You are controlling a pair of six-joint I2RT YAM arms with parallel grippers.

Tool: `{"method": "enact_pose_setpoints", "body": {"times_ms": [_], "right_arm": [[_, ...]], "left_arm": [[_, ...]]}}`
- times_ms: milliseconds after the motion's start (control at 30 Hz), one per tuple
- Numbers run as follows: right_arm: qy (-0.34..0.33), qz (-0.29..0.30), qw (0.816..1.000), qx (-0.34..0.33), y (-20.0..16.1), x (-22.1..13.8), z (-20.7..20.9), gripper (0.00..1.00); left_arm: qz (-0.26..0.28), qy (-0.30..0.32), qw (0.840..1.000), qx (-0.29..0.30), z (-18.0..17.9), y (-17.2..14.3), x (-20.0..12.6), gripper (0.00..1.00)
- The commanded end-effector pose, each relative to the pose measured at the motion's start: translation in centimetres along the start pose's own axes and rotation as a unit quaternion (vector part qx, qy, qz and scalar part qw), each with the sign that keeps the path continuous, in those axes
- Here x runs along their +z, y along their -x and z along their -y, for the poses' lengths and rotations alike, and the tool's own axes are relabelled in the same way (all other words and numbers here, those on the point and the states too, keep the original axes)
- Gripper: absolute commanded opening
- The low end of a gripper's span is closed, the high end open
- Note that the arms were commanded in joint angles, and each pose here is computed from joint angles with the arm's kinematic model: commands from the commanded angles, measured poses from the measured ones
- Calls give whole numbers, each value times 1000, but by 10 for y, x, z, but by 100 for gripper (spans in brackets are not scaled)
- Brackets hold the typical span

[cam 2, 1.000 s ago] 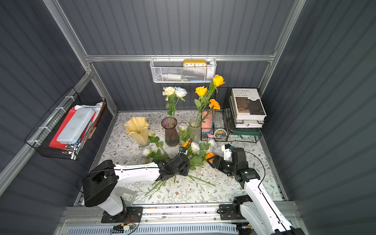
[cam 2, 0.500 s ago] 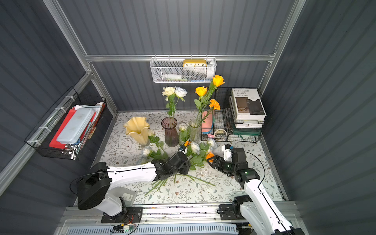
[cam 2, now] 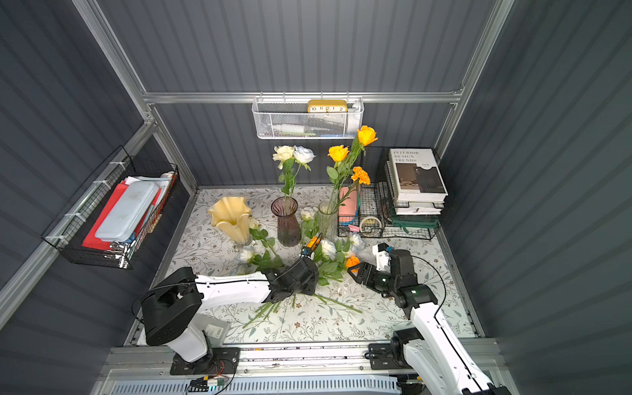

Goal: Arrange the flowers in different vases according to their colors
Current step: Pick up the flower at the center of the board.

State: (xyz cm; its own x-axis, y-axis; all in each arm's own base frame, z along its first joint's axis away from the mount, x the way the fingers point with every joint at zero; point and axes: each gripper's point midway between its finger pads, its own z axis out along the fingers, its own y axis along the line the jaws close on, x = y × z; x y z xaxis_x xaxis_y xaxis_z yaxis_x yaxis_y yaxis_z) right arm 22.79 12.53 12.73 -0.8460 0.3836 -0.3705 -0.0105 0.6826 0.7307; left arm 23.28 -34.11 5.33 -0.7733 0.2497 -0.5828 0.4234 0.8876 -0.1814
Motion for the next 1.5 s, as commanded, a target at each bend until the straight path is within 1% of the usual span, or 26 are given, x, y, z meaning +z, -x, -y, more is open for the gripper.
{"method": "enact_pose_setpoints", "body": {"times_ms": [0,167,267,467,600,800,900,1100,1167,1233,1400,1467], "right_arm": [[3,0,1000,-3,-2,1,1,71],[4,-2,1000,-2,-2,1,1,72],[5,-2,1000,-3,-2,1,1,71],[7,-3,1000,-5,-3,1,0,71],[8,-2,1000,-4,-2,1,0,71],[9,-3,1000,-4,-2,1,-1,72],[12,-4,1000,-4,-3,1,-2,71],[15,-4,1000,-5,-2,1,-3,72],[16,-5,1000,-6,-3,1,-3,71],[17,-5,1000,-6,-3,1,-4,71],[17,-5,1000,-5,-3,2,-3,71],[18,-8,1000,-6,-4,2,-4,71]], "left_arm": [[-6,19,1000,-2,-7,0,5,51],[21,28,999,-8,-9,15,-5,51],[30,32,999,-6,-10,21,-9,54],[12,42,999,3,-13,10,1,57],[9,22,1000,3,-7,7,1,51],[-14,14,1000,2,-4,-5,9,45],[-20,8,1000,-3,-3,-8,8,45],[-47,-10,999,2,5,-20,8,43],[-62,-2,998,4,3,-27,8,44],[-76,17,997,-5,-5,-35,8,46],[-90,57,994,-19,-20,-45,12,53],[-93,55,994,-13,-18,-46,14,53]]}}
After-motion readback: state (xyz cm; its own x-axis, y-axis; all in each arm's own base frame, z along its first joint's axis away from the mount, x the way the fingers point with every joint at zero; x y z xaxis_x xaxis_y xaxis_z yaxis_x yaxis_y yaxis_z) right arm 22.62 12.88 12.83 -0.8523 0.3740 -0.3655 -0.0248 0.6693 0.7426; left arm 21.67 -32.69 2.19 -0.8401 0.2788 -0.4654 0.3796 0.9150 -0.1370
